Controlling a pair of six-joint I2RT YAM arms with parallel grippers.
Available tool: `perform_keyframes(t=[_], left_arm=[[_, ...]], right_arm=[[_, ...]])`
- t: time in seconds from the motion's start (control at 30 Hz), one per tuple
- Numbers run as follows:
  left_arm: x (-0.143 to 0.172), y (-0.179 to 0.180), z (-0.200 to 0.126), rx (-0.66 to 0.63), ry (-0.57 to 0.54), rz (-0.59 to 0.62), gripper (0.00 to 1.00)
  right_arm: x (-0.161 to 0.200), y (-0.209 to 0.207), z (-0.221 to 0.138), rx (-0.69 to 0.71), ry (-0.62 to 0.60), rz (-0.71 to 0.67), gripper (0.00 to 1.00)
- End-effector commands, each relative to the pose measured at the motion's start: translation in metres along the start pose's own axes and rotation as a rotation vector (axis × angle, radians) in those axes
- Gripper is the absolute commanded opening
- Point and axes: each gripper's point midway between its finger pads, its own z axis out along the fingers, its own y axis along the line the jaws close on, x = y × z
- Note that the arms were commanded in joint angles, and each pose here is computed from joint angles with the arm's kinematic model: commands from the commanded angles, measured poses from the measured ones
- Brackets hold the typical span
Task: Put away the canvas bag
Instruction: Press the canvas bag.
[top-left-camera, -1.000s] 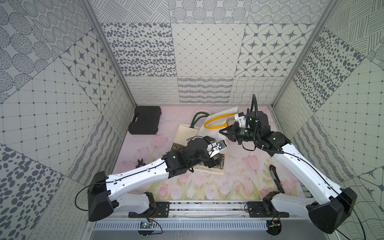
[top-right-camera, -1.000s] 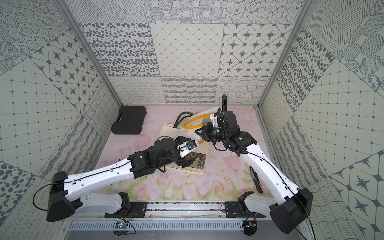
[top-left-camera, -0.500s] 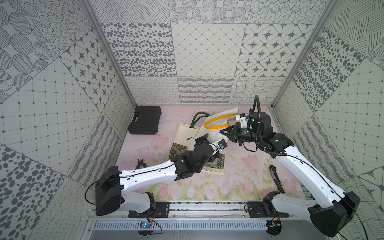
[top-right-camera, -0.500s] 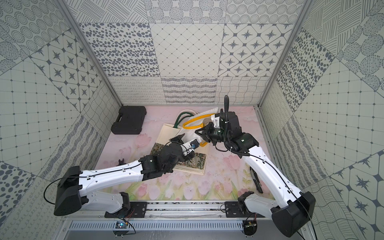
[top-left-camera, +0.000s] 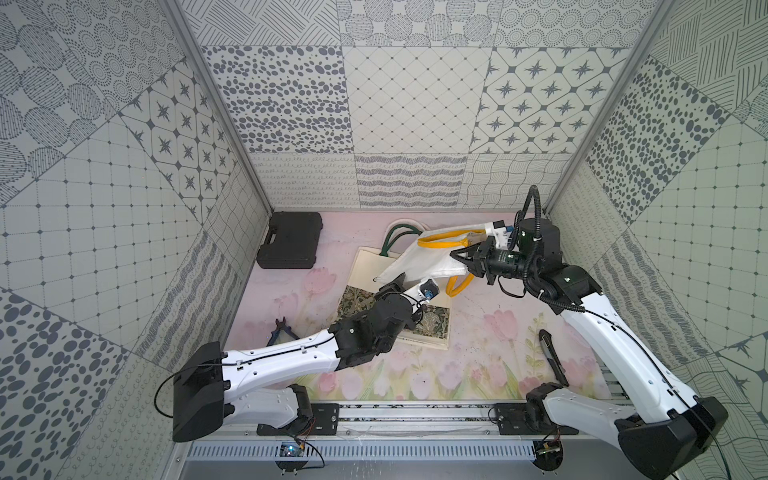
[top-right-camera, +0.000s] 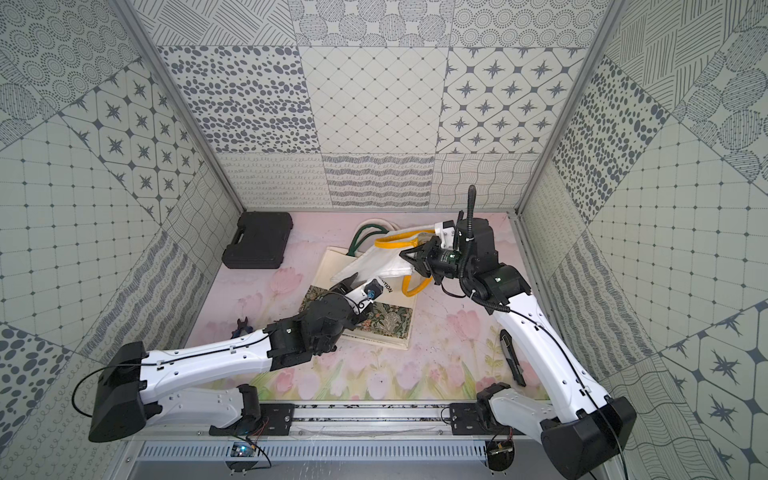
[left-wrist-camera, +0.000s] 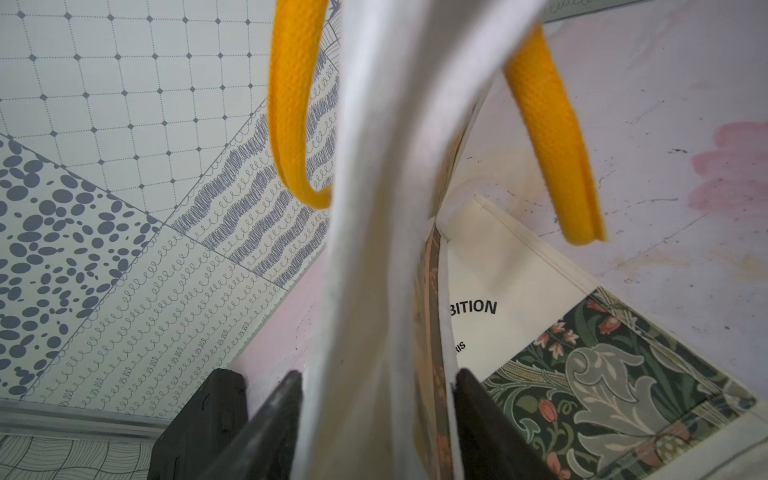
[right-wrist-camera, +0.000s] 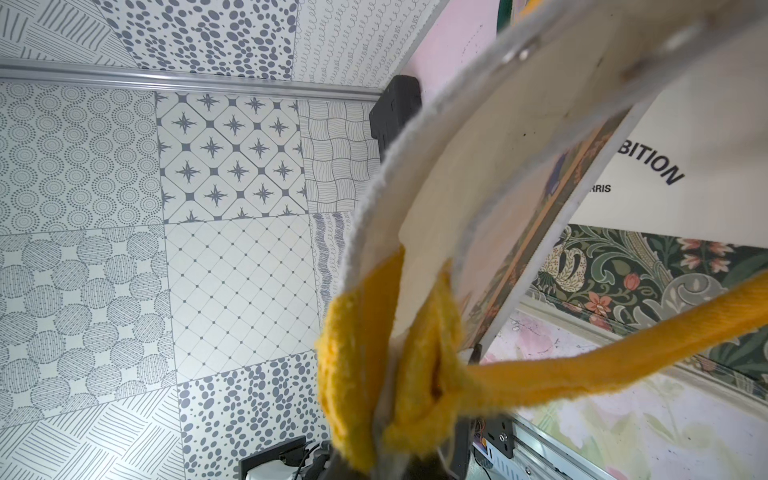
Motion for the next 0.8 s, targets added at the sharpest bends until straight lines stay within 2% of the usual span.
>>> perform_keyframes(t=[0.0,0.03,0.07,0.1,0.13,0.17,0.2,0.23,0.3,0.33,0.37,0.4,0.43,0.47,0.53,0.57,0.63,0.73,0.77], left_arm=[[0.003,0.003,-0.005,-0.003,-0.011,-0.099,0.0],[0.006,0.003,-0.005,0.012,-0.003,-0.109,0.18],[0.008,0.002,-0.005,0.021,0.002,-0.118,0.43],[0.008,0.001,-0.006,0.026,0.001,-0.122,0.56],[0.01,0.002,-0.006,0.028,0.006,-0.123,0.52],[0.012,0.001,-0.006,0.032,0.011,-0.121,0.35],[0.013,0.001,-0.006,0.03,0.014,-0.121,0.05],[0.014,0.003,-0.006,0.021,0.016,-0.125,0.0],[0.014,0.003,-0.007,0.031,0.011,-0.131,0.0],[0.015,0.002,-0.008,0.044,0.014,-0.134,0.12],[0.015,0.001,-0.008,0.052,0.015,-0.14,0.41],[0.016,0.002,-0.007,0.051,0.018,-0.146,0.64],[0.018,0.001,-0.007,0.056,0.023,-0.146,0.61],[0.019,-0.001,-0.006,0.067,0.028,-0.144,0.47],[0.021,-0.002,-0.006,0.073,0.034,-0.143,0.04],[0.022,-0.002,-0.005,0.072,0.039,-0.145,0.0],[0.024,-0.002,-0.005,0.081,0.042,-0.155,0.0],[0.025,-0.004,-0.005,0.1,0.042,-0.177,0.54],[0.026,-0.005,-0.005,0.107,0.043,-0.179,0.53]], right_arm=[[-0.001,0.057,-0.023,-0.176,-0.027,-0.095,0.0],[-0.001,0.058,-0.024,-0.179,-0.028,-0.095,0.0],[-0.001,0.058,-0.024,-0.179,-0.028,-0.093,0.0],[-0.001,0.059,-0.024,-0.183,-0.029,-0.091,0.0],[-0.001,0.06,-0.024,-0.189,-0.026,-0.089,0.0],[-0.001,0.06,-0.025,-0.192,-0.027,-0.087,0.0],[0.0,0.061,-0.025,-0.194,-0.026,-0.087,0.0],[0.0,0.062,-0.027,-0.196,-0.029,-0.089,0.0],[0.001,0.063,-0.029,-0.199,-0.031,-0.095,0.0],[0.001,0.063,-0.028,-0.197,-0.029,-0.095,0.0],[0.001,0.063,-0.029,-0.198,-0.027,-0.095,0.0],[0.002,0.063,-0.029,-0.199,-0.026,-0.095,0.0],[0.002,0.064,-0.03,-0.2,-0.025,-0.096,0.0],[0.003,0.064,-0.03,-0.202,-0.025,-0.099,0.0],[0.004,0.065,-0.031,-0.204,-0.025,-0.1,0.0],[0.004,0.066,-0.032,-0.206,-0.023,-0.101,0.0],[0.005,0.069,-0.034,-0.209,-0.021,-0.108,0.0],[0.007,0.072,-0.037,-0.215,-0.018,-0.116,0.0],[0.008,0.073,-0.039,-0.217,-0.017,-0.117,0.0]])
